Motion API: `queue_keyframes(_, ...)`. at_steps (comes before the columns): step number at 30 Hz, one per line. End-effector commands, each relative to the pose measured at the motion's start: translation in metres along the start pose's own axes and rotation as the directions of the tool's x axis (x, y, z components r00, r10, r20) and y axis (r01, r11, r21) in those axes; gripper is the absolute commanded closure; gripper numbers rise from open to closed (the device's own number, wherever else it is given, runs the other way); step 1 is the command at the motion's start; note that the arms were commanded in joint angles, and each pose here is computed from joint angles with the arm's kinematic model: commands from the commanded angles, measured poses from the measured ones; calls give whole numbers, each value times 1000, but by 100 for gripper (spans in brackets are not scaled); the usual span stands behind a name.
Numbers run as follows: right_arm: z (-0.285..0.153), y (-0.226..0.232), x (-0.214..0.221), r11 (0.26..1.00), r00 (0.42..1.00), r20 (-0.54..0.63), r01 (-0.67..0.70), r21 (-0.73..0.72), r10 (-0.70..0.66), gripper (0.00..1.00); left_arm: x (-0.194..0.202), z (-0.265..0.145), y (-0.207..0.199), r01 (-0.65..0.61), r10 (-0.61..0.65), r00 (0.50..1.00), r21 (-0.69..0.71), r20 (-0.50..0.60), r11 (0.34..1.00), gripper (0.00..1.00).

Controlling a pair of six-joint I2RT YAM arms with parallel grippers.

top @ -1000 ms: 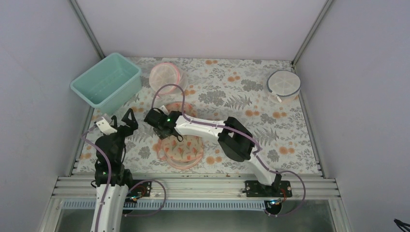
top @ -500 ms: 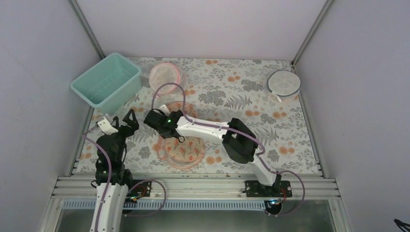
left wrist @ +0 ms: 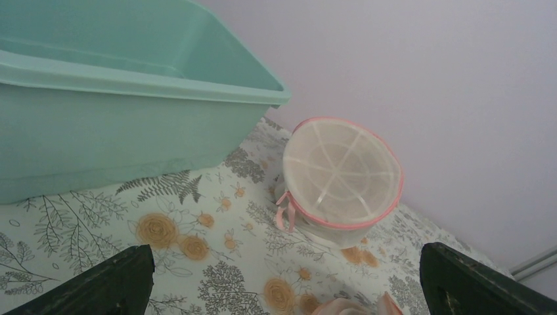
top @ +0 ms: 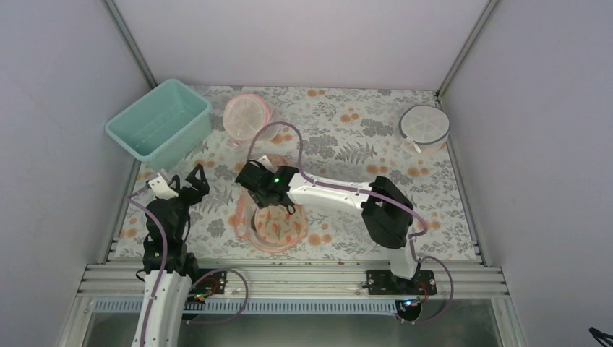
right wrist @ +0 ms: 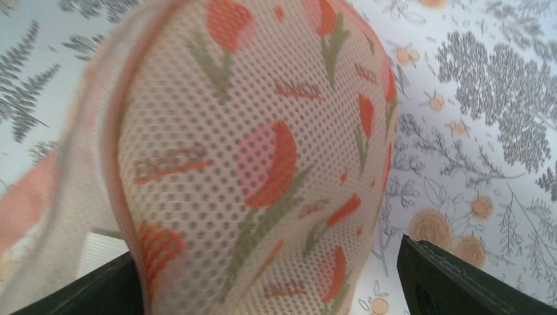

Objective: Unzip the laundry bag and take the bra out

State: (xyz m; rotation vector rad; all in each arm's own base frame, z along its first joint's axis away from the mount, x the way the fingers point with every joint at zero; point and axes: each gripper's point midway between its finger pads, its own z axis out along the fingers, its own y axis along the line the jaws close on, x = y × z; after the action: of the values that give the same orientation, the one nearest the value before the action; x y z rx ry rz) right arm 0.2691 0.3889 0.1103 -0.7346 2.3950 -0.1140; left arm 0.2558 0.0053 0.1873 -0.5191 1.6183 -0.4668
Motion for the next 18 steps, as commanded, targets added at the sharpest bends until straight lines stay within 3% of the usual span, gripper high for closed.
queue_keyframes(1, -4, -21, -3, 991, 994, 7, -109, -80, 110, 8, 2, 2, -2, -3, 3, 1000, 12, -15, 1000, 0)
queue_keyframes(5, -8, -25, -6, 969, 989, 14, -141, -205, 147, 21, 6, 4, -1, -10, 11, 999, 8, -37, 1000, 0)
queue_keyframes(9, -19, -20, -15, 938, 987, 54, -126, -322, 151, 54, 9, 6, 3, -15, 14, 998, -3, -54, 1000, 0)
queue_keyframes(12, -25, -31, -20, 930, 987, 54, -123, -347, 151, 73, 12, 7, 5, -16, 15, 998, -12, -68, 1000, 0)
queue_keyframes(15, -30, -57, -20, 932, 985, 65, -130, -339, 161, 78, 16, 9, 7, -12, 12, 996, -10, -90, 1000, 0)
queue_keyframes(18, -36, -82, -12, 913, 980, 83, -133, -384, 178, 75, 22, 11, 6, -8, 8, 993, 1, -116, 1000, 0)
